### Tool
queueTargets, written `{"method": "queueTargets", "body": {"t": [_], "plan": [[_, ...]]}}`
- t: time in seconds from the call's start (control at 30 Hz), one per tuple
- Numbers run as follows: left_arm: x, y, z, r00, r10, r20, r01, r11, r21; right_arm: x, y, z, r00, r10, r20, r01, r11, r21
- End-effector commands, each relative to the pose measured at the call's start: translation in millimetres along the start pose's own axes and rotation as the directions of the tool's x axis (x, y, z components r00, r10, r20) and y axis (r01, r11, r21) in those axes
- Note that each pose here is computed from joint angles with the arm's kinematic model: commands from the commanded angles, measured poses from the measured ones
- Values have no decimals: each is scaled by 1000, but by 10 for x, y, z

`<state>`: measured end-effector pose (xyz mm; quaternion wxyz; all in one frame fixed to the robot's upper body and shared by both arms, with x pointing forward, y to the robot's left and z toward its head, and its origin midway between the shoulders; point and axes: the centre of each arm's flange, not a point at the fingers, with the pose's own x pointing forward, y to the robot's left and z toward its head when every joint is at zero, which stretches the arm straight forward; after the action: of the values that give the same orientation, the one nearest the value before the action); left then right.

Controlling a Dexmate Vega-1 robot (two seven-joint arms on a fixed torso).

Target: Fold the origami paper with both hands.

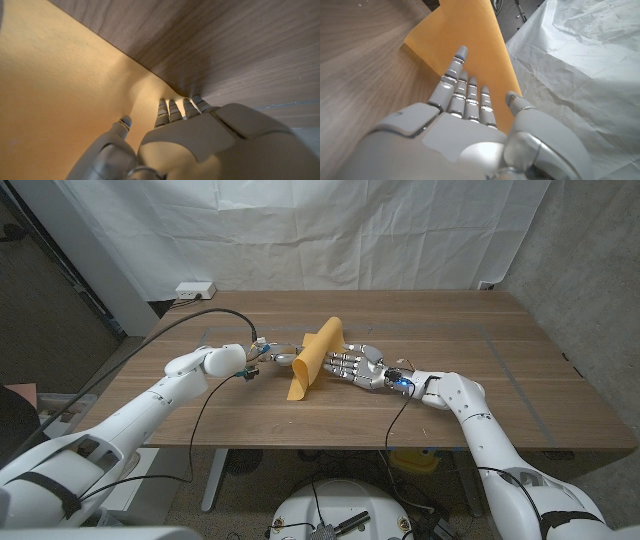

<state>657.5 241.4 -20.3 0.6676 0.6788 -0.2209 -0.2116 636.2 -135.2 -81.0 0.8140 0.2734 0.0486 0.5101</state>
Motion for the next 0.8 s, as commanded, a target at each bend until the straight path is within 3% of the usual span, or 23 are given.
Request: {"method": "queueTargets", "body": {"t": [0.03, 0.2, 0.23, 0.37, 0.4, 0.53, 0.57, 0.6, 0.7, 0.77, 0.8], "plan": [[9, 5, 8, 1000, 2, 3, -2, 1000, 2, 102, 68, -107, 997, 70, 43, -74, 993, 88], [6, 4, 5, 1000, 3, 3, -3, 1000, 1, 138, 104, -166, 996, 27, 83, -35, 995, 91], [6, 4, 4, 1000, 3, 3, -3, 1000, 1, 153, 106, -176, 996, 27, 80, -34, 996, 88], [7, 1, 3, 1000, 4, 4, -4, 1000, 0, 223, 144, -260, 988, 10, 152, -29, 992, 125], [7, 1, 3, 1000, 5, 4, -5, 1000, 0, 254, 148, -286, 988, 34, 153, -58, 987, 153], [10, 3, 4, 1000, 7, 5, -7, 1000, 1, 298, 143, -311, 970, 12, 243, -53, 985, 166], [11, 5, 2, 1000, 5, 4, -5, 1000, 1, 309, 139, -295, 953, 17, 301, -80, 977, 199], [11, 5, 2, 1000, 4, 4, -4, 1000, 2, 316, 132, -276, 947, 30, 319, -94, 978, 186], [11, 8, -1, 1000, 3, 4, -3, 1000, 4, 344, 146, -281, 941, 43, 335, -129, 963, 237], [13, 11, -2, 1000, 3, 4, -3, 1000, 5, 347, 148, -287, 951, 31, 307, -105, 968, 228], [13, 13, -1, 1000, 3, 5, -3, 1000, 5, 365, 148, -309, 945, 34, 326, -119, 962, 245]]}}
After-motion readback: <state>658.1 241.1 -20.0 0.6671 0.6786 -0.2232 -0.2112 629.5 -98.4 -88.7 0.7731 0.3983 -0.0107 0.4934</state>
